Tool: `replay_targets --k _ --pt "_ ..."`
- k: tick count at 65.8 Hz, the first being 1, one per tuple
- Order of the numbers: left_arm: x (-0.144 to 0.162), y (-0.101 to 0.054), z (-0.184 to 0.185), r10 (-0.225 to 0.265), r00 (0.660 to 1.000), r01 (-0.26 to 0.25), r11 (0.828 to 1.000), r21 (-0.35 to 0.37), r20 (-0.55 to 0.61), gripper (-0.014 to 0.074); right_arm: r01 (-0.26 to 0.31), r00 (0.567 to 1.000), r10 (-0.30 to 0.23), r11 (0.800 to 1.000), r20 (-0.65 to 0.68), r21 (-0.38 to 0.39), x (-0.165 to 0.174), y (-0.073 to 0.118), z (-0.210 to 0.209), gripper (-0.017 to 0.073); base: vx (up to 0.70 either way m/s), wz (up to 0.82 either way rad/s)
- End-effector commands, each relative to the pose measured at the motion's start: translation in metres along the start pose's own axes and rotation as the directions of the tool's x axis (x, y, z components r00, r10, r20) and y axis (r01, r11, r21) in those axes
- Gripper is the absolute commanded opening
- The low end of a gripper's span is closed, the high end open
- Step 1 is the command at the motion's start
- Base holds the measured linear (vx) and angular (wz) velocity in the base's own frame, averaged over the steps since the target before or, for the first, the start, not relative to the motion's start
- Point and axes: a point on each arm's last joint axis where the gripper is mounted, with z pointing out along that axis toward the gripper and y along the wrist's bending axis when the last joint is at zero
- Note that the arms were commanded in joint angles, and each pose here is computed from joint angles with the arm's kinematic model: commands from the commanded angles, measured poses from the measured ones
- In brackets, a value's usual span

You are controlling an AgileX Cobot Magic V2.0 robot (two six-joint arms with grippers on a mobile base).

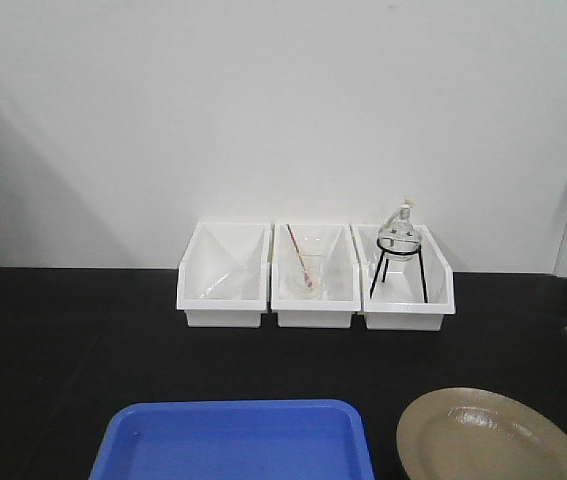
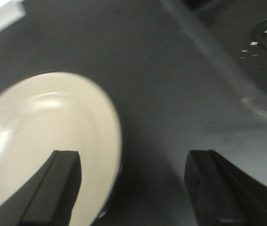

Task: Place disk in tray to left cabinet
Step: 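Grasp the rim of the beige plate with the right gripper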

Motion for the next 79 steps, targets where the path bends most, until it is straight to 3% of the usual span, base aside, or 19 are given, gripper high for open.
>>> replay_targets --k 1,7,25,41,59,69,79 --pt "-0.018 0.001 -0.002 -0.005 0.994 0.005 1.000 -0.004 0.108 0.0380 0.041 0.999 -0.041 0.999 0.003 -0.017 -0.023 -0.002 0.013 0.0526 0.00 0.00" --pt "-0.018 0.001 -0.002 -0.005 0.994 0.005 1.000 -0.004 0.108 0.0380 0.048 0.997 -0.052 0.997 -0.063 -0.055 -0.027 -0.001 0.038 0.0526 0.00 0.00" --pt "-0.018 0.001 -0.002 -0.005 0.994 0.005 1.000 -0.004 0.108 0.0380 0.137 0.974 -0.170 0.968 -0.148 -0.208 -0.026 0.009 0.100 0.0526 0.00 0.00" --pt "-0.018 0.001 -0.002 -0.006 0.994 0.006 1.000 -0.004 0.108 0.0380 0.139 0.960 -0.184 0.968 -0.210 -0.208 -0.013 0.003 0.137 0.0526 0.00 0.00" --pt "-0.018 0.001 -0.002 -0.006 0.994 0.006 1.000 -0.004 0.109 0.0380 0.123 0.949 -0.205 0.940 -0.240 -0.317 -0.003 0.009 0.151 0.0518 0.00 0.00" --pt "-0.018 0.001 -0.002 -0.006 0.994 0.006 1.000 -0.004 0.109 0.0380 0.081 0.955 -0.167 0.942 -0.246 -0.326 -0.002 0.011 0.153 0.0414 0.00 0.00" --pt "-0.018 0.001 -0.002 -0.006 0.994 0.006 1.000 -0.004 0.109 0.0380 0.065 0.953 -0.160 0.936 -0.256 -0.345 -0.004 0.013 0.147 0.0206 0.00 0.00"
